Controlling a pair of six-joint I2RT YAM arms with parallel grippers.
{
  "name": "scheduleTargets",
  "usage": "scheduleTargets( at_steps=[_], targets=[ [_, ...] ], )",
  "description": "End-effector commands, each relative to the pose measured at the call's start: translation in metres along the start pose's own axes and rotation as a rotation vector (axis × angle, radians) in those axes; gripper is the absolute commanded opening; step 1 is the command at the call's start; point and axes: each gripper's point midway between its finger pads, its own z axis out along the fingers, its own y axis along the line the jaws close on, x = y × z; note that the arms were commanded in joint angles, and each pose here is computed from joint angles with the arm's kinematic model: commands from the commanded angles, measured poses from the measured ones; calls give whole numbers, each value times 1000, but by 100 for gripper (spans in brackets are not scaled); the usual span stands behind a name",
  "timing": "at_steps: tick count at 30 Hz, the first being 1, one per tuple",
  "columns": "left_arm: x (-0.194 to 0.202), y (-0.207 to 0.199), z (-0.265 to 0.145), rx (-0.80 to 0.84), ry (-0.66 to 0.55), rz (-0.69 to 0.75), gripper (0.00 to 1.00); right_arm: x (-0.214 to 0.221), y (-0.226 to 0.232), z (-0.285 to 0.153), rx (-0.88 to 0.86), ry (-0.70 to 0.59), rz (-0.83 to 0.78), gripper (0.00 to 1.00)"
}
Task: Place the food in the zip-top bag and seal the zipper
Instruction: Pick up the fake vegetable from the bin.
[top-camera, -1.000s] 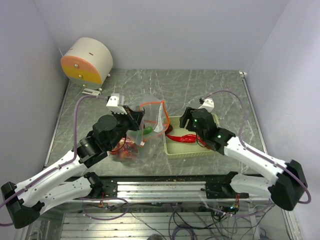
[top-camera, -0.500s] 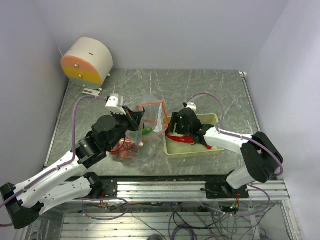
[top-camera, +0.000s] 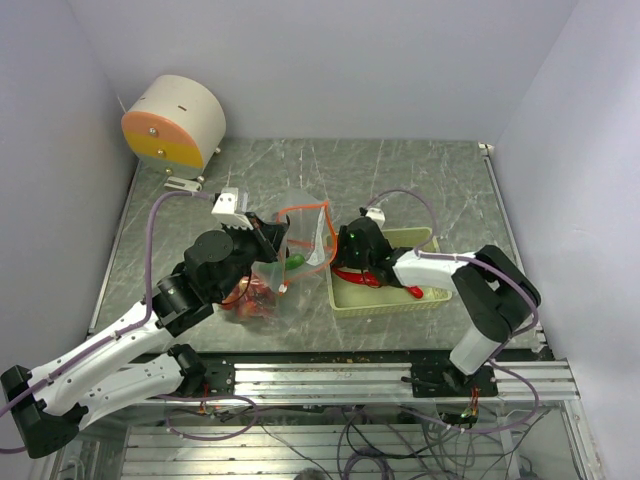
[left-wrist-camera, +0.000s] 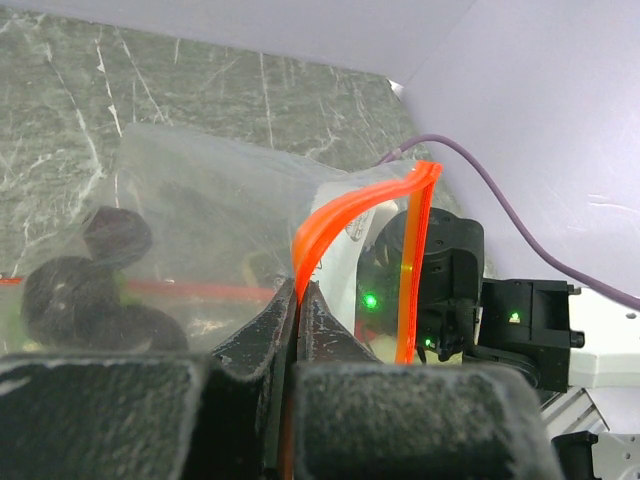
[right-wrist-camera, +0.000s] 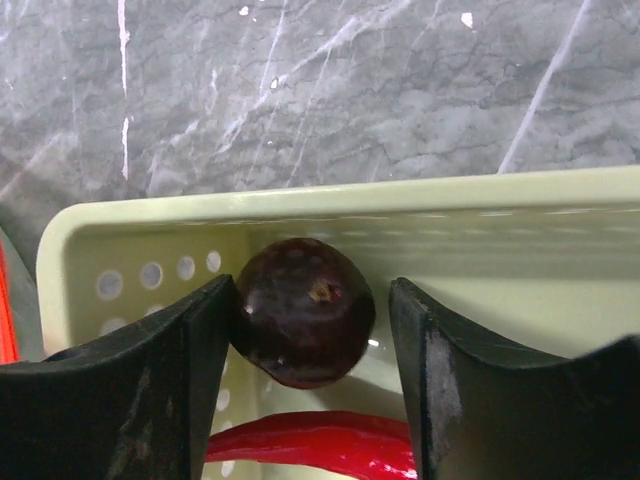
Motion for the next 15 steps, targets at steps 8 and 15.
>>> scheduleTargets(
  at_steps=[8, 15],
  targets=[
    [-5, -5, 1, 14, -10, -3, 7, -40, -12, -41, 44, -152, 29, 34],
    [-4, -2, 2, 0, -11, -6, 7, -90, 17, -119, -141, -298, 23, 32]
  ],
)
